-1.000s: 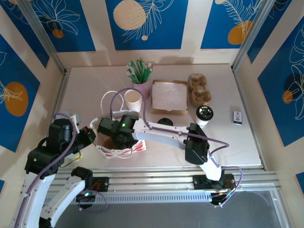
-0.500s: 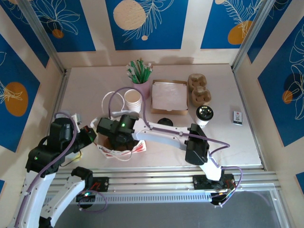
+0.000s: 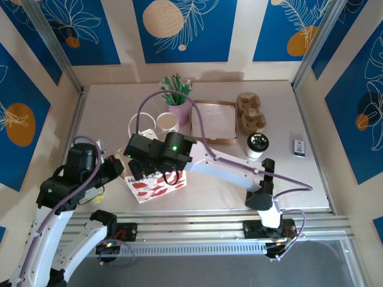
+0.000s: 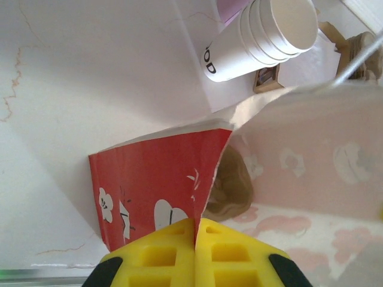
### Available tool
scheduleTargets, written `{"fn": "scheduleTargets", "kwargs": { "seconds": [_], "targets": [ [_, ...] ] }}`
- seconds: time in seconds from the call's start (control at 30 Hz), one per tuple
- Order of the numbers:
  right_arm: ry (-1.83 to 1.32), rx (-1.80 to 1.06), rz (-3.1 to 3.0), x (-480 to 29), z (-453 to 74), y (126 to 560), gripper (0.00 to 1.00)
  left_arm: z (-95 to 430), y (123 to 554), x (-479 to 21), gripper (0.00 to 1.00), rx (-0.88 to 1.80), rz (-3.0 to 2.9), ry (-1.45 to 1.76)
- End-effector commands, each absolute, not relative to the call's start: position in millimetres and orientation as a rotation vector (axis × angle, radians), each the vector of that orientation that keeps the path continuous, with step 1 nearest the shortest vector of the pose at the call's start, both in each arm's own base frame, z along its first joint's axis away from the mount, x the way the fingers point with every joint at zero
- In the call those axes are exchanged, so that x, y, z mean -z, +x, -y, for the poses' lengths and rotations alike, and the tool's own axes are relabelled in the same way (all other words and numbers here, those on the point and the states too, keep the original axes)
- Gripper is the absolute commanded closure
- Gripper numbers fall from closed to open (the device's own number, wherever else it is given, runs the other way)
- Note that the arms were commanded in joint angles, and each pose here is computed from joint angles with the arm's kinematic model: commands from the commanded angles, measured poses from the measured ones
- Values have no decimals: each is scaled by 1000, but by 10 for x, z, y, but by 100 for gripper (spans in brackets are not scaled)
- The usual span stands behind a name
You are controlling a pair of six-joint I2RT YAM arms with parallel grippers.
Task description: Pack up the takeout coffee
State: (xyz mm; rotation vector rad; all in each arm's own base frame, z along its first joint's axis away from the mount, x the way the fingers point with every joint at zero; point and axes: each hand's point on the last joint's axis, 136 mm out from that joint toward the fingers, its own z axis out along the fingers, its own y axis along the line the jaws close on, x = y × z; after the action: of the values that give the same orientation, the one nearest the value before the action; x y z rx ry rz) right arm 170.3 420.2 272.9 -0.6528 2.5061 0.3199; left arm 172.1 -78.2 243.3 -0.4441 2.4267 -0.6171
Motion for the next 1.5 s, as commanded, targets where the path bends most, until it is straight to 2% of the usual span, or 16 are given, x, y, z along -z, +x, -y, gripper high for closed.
{"fn": "scheduleTargets", "kwargs": {
  "seconds": [0.0,0.1,0.27,0.43,0.5,0.7,0.8,1.17,1.47],
  "targets": [
    [-625,-269,-2395,-3174,-3821,1796,1,828,1731,-2516,100,630,-2429,-399],
    [-533,-180,-2394,-3287,-3434,1960,1,854,1767,-2503,100,633,-2437,-389],
    [-355,-41,-2478,-3196,-2650,2217,1,884,1848,-2476,100,612,-2453,-349],
    [23,36,-2624,-2752,-1577,2437,1,942,1944,-2469,100,604,-2458,-275],
    [200,-16,-2663,-2562,-1219,2440,1,964,1972,-2450,100,598,-2470,-246],
    [552,-116,-2696,-2186,-601,2452,1,970,2043,-2425,100,566,-2474,-204],
    [648,-88,-2756,-2047,-467,2486,1,956,2055,-2417,100,538,-2487,-186],
    [701,-142,-2837,-1698,-326,2795,1,923,2076,-2377,100,468,-2522,-119],
    [663,-152,-2887,-1499,-315,2907,1,904,2070,-2364,100,448,-2526,-105]
  ]
}}
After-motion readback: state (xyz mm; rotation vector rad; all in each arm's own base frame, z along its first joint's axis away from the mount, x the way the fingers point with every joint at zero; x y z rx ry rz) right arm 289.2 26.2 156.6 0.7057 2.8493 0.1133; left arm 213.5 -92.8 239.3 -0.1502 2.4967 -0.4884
